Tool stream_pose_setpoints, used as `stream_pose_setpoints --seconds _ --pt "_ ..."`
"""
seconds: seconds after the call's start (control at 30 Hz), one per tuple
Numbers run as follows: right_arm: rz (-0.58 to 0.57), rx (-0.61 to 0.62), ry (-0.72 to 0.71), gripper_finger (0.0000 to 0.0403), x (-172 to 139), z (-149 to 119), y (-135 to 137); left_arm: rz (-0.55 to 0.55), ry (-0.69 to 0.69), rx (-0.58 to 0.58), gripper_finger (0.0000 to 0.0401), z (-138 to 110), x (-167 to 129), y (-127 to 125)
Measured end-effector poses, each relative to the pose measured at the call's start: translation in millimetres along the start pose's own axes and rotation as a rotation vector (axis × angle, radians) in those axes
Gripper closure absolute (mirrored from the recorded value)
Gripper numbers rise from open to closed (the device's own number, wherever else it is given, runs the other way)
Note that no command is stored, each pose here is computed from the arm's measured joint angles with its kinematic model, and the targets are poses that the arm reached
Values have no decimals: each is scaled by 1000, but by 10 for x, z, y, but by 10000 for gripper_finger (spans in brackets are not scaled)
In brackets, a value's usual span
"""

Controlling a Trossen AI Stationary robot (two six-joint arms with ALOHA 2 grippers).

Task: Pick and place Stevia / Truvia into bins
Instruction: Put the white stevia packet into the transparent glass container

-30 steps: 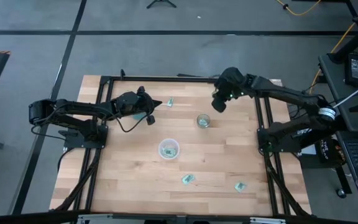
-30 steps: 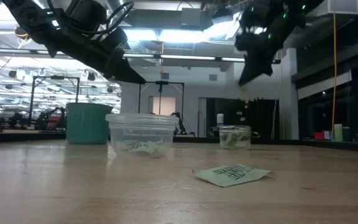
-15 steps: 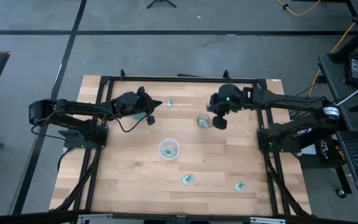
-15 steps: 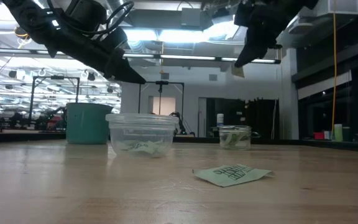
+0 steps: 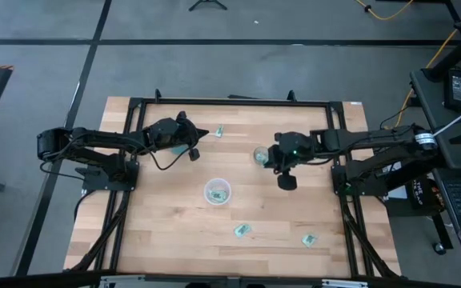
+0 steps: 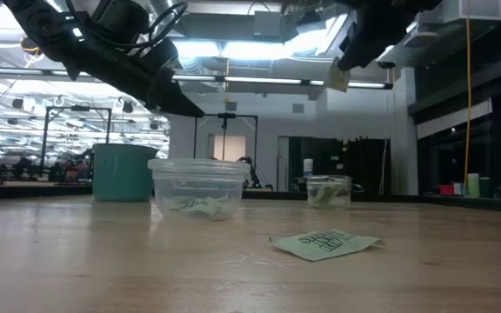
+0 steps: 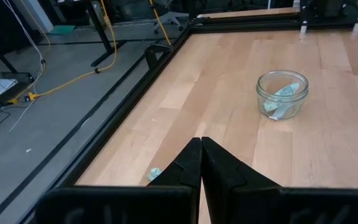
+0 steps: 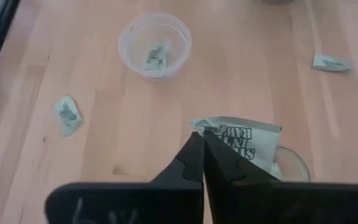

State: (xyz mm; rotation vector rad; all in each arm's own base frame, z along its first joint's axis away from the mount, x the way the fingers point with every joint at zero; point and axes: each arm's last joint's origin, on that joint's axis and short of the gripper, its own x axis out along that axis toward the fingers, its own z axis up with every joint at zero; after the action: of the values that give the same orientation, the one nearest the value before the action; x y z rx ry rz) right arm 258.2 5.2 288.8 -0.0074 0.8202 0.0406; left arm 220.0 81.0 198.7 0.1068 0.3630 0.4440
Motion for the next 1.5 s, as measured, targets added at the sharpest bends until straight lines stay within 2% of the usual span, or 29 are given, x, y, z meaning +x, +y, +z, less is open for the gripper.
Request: stream_pose_setpoints --seconds 0.2,0.4,0.6,0.87,1.5 --pt "-2 -2 -34 403 25 40 -4 0 0 0 397 0 0 0" --pt "-18 1 17 403 198 23 -84 0 0 0 397 0 0 0" --pt "60 110 87 403 399 -38 -320 0 0 0 397 0 0 0" --pt "133 198 162 403 604 -149 -589 0 0 0 397 0 0 0" --pt "100 280 298 403 970 -389 -937 0 3 0 397 -3 0 0"
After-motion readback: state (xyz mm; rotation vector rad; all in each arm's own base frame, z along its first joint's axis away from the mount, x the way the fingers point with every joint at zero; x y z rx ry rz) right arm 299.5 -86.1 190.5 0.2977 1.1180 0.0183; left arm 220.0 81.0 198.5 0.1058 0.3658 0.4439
